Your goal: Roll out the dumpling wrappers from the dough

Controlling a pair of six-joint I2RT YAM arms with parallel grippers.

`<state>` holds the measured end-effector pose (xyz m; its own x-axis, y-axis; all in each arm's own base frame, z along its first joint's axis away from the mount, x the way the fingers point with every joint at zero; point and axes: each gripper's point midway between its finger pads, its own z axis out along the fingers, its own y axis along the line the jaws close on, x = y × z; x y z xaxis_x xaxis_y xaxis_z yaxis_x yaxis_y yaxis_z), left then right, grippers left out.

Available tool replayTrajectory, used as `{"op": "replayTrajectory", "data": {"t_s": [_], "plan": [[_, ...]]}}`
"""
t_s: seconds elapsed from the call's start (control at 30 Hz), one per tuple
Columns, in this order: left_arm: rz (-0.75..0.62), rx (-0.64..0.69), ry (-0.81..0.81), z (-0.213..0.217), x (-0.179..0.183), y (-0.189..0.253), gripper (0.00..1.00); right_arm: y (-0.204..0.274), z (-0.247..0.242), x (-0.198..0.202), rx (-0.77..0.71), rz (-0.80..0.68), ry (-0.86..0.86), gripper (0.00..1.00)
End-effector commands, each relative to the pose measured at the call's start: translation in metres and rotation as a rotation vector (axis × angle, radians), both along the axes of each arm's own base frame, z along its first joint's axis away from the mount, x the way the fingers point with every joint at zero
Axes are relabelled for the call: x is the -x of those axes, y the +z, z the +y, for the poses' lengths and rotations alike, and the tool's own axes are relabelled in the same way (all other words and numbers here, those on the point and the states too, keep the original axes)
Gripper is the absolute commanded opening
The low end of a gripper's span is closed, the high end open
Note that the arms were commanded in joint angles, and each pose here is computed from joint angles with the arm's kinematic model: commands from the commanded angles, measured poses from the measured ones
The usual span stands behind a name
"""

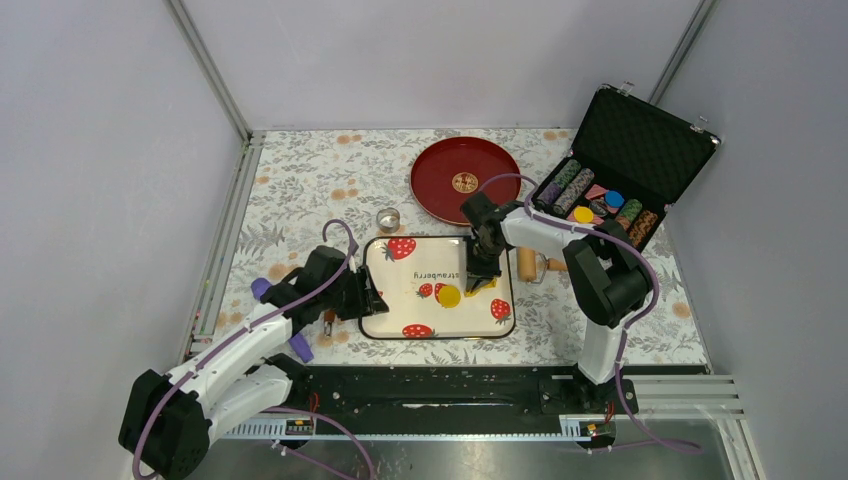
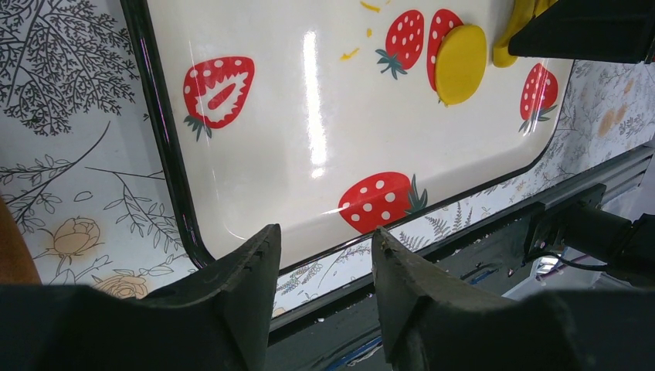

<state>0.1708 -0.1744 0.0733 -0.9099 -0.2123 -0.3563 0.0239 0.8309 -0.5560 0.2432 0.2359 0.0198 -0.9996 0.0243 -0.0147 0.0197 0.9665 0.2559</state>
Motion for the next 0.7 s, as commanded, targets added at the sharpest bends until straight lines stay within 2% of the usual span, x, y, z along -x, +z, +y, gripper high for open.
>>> {"op": "replayTrajectory", "data": {"t_s": [0.0,0.47,0.67], "plan": [[-0.042,0.017,-0.004,-0.002,-0.006,0.006,0.47,0.012,-0.004,-0.011,0.010,-0.042,0.002,0.16],[-0.043,0.017,-0.004,-0.002,-0.006,0.005,0.48,0.092,-0.041,-0.045,0.022,-0.228,-0.032,0.15],[-0.042,0.017,-0.005,-0.002,-0.006,0.005,0.48,0.088,-0.044,-0.053,0.047,-0.233,-0.006,0.16]]}}
